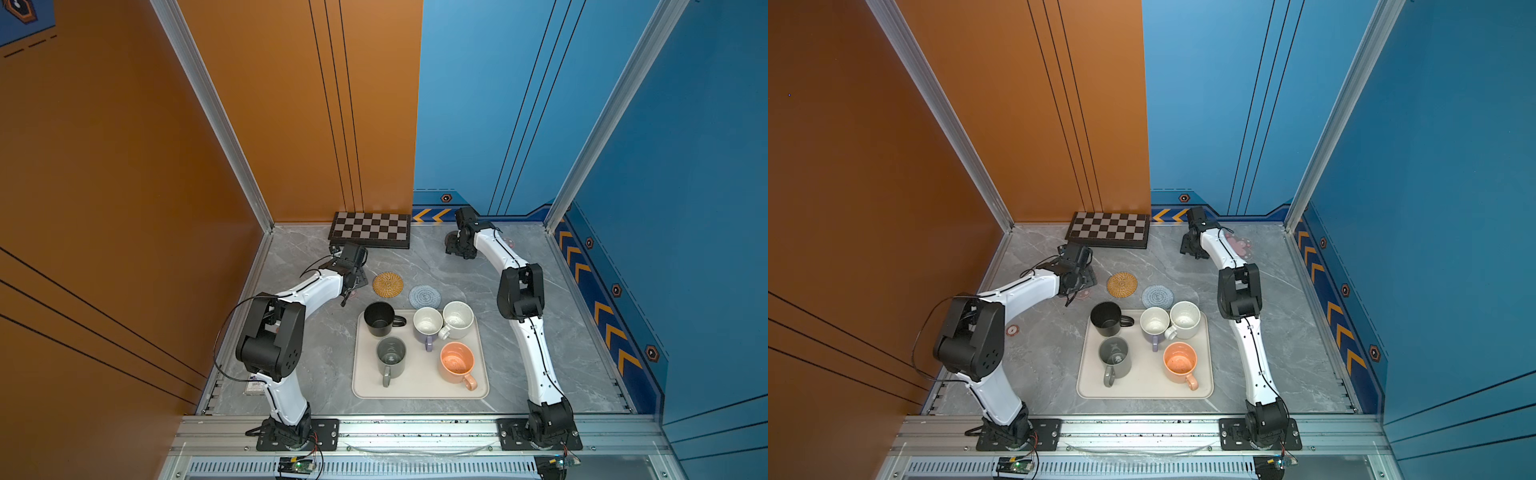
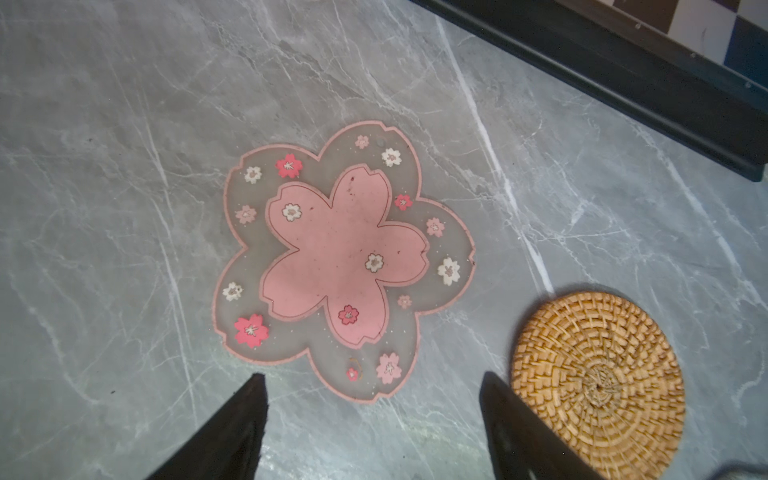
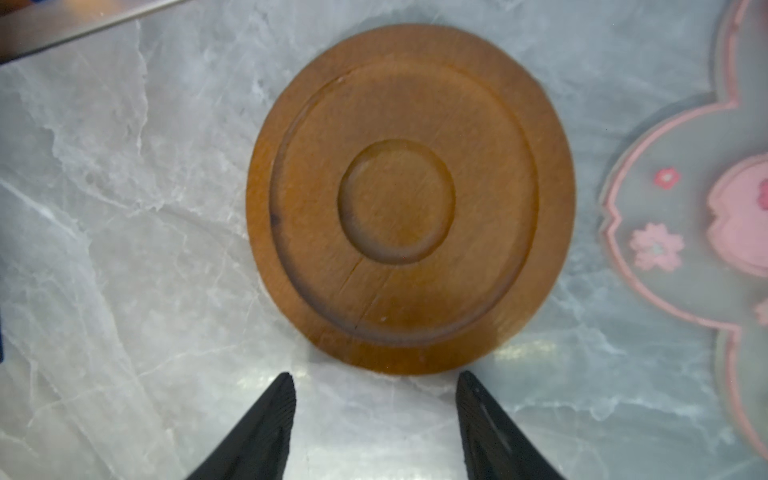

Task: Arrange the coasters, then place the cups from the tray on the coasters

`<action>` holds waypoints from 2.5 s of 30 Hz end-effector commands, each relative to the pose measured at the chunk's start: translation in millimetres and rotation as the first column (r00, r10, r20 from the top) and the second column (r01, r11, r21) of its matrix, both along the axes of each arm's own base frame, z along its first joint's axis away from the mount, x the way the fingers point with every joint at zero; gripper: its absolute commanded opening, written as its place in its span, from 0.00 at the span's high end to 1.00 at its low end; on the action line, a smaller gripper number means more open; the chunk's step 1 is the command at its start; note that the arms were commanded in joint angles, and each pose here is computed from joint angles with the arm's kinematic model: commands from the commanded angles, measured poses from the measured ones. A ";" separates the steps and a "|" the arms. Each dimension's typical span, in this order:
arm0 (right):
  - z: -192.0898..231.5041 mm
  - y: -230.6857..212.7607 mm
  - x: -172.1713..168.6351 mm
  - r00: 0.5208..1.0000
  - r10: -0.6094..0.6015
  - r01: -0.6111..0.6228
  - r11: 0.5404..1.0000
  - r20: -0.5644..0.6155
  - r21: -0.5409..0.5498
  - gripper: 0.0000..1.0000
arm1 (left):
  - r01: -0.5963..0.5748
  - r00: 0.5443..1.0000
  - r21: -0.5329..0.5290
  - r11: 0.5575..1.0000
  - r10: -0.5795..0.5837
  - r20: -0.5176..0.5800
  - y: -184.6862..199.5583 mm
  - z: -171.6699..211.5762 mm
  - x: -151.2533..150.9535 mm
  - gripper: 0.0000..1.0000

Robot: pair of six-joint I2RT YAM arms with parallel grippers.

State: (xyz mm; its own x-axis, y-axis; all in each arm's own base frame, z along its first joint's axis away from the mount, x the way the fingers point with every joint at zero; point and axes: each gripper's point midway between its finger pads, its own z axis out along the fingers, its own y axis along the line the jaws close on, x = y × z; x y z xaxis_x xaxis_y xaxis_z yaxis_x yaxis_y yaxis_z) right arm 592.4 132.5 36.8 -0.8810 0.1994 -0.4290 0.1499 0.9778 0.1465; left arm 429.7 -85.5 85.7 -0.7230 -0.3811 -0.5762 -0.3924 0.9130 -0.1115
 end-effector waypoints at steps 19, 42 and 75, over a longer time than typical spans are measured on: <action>88.5 52.6 -112.8 0.976 0.218 -0.216 0.974 0.018 -0.065 0.36 | 0.030 0.994 -0.065 0.997 -0.023 0.106 23.9 61.6 -25.6 0.20; 28.2 137.2 -167.4 0.917 0.387 -0.392 0.919 -0.094 -0.042 0.37 | 0.009 0.999 -0.168 0.986 -0.015 -0.031 20.3 24.8 -21.9 0.23; -25.3 71.3 -119.8 0.963 0.202 -0.218 0.973 -0.179 -0.075 0.39 | -0.016 0.999 -0.148 0.989 0.010 -0.042 23.1 18.2 -14.4 0.23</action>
State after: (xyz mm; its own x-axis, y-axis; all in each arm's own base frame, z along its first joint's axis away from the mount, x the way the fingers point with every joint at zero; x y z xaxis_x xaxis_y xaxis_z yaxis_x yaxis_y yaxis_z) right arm 472.2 215.4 30.5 -0.9432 -0.0601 -0.3268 -0.0844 0.9946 0.0607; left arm 411.7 -63.0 103.2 -0.7412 -0.4618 -0.4872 -0.3962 0.8868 -0.2378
